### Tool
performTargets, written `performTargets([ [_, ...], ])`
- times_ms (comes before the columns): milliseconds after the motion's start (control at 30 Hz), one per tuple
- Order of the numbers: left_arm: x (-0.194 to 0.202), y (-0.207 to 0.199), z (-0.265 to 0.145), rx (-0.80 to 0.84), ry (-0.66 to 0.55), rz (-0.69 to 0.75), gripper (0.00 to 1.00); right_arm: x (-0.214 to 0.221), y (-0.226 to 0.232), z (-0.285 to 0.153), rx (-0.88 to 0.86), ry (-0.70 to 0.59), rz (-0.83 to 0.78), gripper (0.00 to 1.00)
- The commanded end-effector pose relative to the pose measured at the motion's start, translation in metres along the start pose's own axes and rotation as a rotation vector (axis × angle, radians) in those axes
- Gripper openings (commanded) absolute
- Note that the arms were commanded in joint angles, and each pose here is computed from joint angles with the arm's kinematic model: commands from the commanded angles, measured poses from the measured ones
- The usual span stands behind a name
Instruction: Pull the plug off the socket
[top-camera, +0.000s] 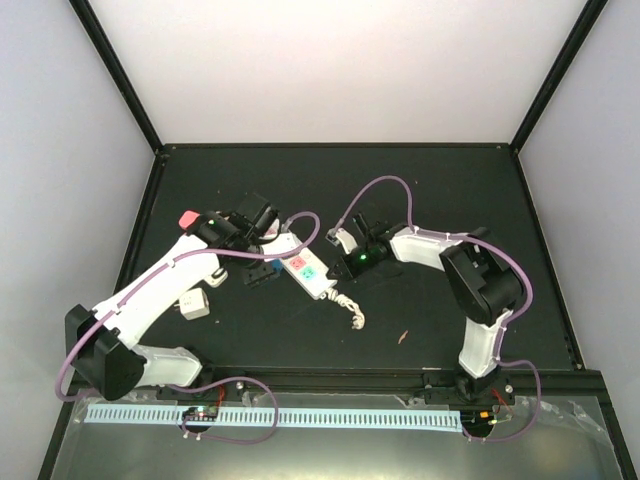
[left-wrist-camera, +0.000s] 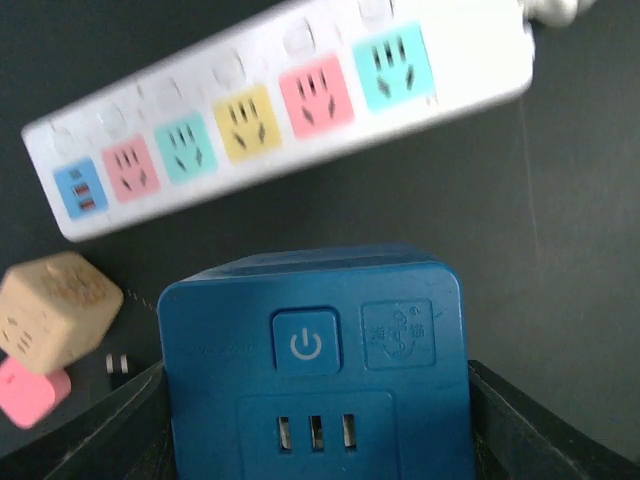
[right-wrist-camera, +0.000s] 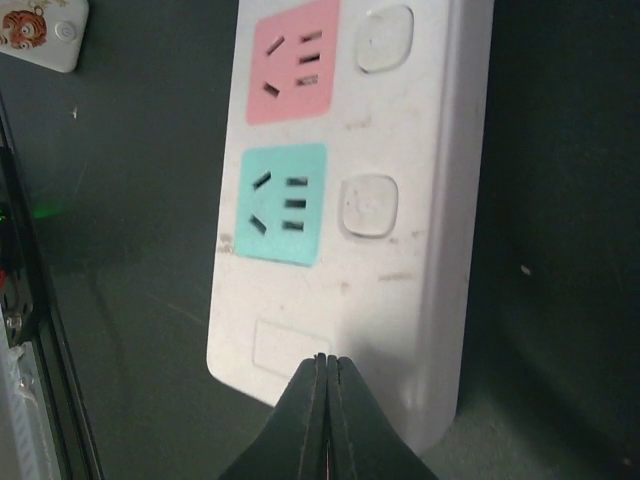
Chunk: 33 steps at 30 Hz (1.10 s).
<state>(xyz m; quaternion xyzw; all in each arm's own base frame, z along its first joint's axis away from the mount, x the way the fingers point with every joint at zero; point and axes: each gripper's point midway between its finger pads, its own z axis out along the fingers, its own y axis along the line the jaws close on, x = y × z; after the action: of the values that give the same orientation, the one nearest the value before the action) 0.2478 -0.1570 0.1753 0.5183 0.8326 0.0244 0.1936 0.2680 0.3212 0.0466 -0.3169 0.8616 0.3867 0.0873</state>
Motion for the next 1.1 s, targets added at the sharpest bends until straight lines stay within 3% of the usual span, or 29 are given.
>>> performTargets([
  [0, 0.054, -0.012, -0.008, 0.011, 0.189, 0.115, 0.29, -0.001, 0.005, -0.014, 0.036, -0.026, -0.035, 0.06],
  [267, 0.120, -0.020, 0.001, 0.032, 0.485, 0.237, 0.29, -0.010, 0.013, -0.024, 0.037, -0.059, -0.071, 0.13],
  [667, 0.172, -0.035, 0.025, 0.112, 0.737, 0.313, 0.31, -0.011, 0.016, -0.029, 0.048, -0.068, -0.091, 0.13],
  [900, 0.175, -0.037, 0.044, 0.138, 0.796, 0.317, 0.31, -0.011, 0.015, -0.033, 0.050, -0.072, -0.090, 0.13],
  [1067, 0.166, -0.036, 0.054, 0.158, 0.799, 0.303, 0.38, -0.011, 0.012, -0.034, 0.046, -0.074, -0.085, 0.14],
])
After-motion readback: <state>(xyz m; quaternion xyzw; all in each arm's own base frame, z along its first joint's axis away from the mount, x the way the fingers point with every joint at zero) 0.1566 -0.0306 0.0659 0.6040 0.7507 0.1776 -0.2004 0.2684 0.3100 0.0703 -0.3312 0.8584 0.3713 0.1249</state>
